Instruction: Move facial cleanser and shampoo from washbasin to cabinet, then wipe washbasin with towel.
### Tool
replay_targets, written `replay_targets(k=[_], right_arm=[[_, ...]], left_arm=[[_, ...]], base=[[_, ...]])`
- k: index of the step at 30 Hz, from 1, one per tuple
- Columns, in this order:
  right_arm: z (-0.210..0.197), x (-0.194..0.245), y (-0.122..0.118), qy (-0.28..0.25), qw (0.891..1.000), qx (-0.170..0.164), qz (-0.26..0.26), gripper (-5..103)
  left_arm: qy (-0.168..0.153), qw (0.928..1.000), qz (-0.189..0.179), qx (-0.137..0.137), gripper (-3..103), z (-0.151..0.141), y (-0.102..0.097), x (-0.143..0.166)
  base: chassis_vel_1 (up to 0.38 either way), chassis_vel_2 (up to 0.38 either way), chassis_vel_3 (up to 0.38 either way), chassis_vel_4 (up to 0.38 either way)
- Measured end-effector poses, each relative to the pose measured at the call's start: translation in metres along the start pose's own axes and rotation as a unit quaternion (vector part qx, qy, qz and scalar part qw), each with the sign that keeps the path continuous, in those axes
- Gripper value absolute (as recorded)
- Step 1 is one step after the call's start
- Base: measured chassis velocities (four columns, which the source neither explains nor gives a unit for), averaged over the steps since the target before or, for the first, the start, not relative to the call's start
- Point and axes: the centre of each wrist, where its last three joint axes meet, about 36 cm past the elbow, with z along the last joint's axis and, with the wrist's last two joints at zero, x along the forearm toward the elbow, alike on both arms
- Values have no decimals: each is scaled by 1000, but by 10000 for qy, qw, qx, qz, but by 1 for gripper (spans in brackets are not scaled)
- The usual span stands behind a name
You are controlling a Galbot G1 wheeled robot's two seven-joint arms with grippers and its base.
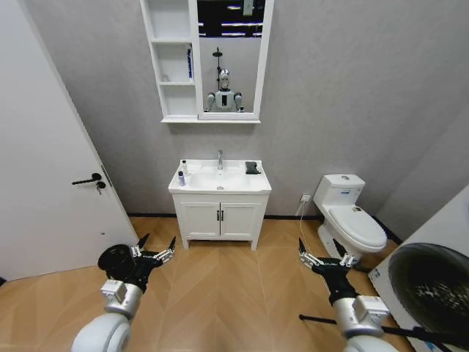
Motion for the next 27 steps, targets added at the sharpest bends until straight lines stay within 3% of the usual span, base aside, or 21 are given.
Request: replay_targets(k=[13,27], right_arm=[[4,2,0,-4,10000,40,-55,100],[10,1,0,37,10000,52,-66,100]], left_arm=[[-14,10000,27,-29,100,1,-3,1],[39,10000,-11,5,100,8,-4,0]], base=[[-161,153,169,-168],[-311,313,326,-312]])
